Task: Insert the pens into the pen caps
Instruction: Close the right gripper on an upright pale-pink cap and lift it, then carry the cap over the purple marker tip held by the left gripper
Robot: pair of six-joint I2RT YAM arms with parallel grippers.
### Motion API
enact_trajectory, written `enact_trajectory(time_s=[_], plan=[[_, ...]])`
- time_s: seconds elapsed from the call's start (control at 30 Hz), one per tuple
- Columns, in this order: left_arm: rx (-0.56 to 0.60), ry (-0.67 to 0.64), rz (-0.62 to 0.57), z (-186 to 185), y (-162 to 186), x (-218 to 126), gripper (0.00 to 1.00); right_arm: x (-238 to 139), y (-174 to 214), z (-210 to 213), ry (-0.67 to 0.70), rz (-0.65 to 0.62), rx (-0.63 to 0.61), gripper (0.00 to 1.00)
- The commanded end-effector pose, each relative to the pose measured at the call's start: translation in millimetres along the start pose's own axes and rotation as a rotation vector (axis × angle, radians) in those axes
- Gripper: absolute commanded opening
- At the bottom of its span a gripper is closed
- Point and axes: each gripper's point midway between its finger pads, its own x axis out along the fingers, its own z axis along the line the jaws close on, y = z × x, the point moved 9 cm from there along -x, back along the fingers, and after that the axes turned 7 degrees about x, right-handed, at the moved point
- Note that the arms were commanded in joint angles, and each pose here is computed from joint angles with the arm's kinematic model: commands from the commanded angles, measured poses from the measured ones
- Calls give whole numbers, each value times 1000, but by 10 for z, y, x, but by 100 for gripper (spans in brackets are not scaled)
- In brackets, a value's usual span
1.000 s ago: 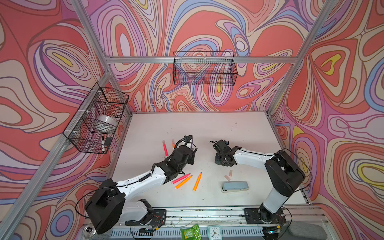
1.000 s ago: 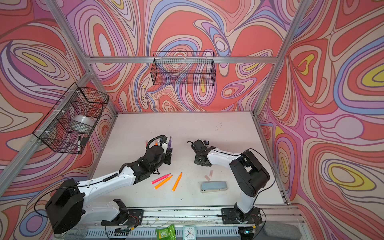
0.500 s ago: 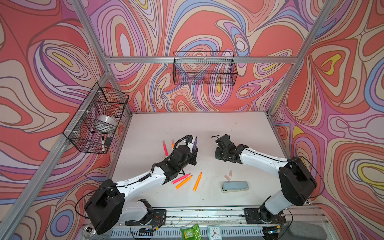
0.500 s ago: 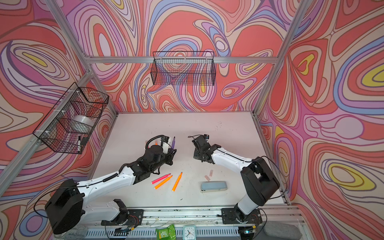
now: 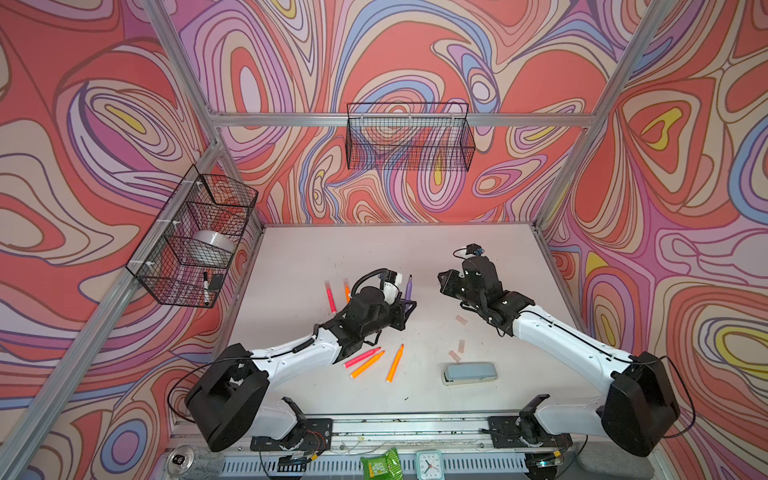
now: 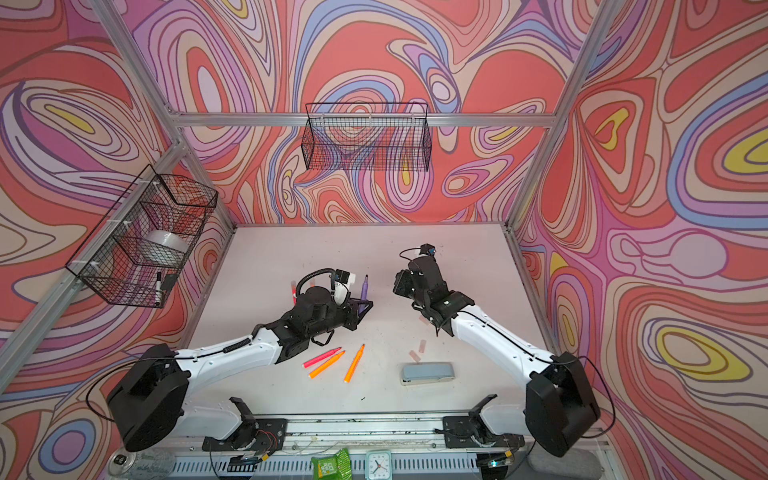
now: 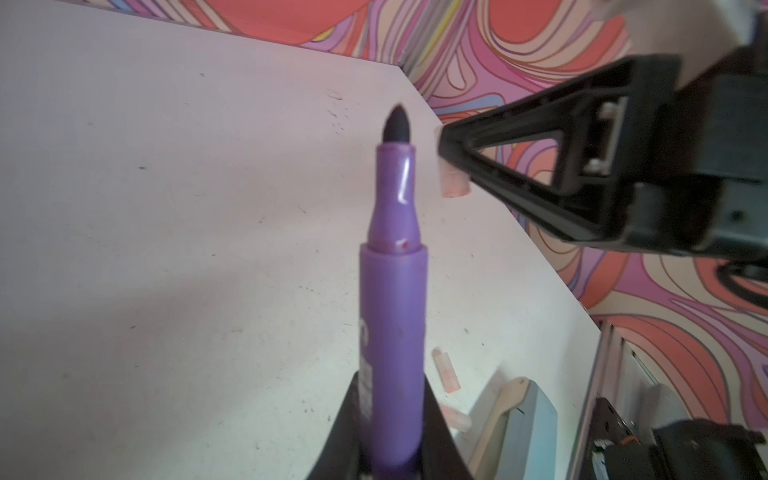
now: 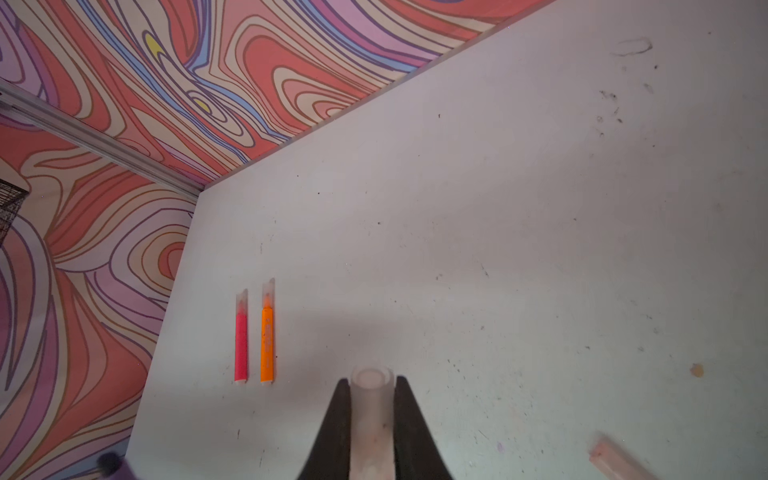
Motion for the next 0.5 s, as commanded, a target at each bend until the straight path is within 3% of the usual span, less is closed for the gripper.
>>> enact_trajectory(time_s=[0.0, 0.47], plan=[[100, 111, -8, -97, -37, 36, 0, -46, -23, -3, -103, -11, 33, 3], [80, 60, 169, -124, 121, 383, 0, -236, -20, -78, -230, -53, 93, 0]])
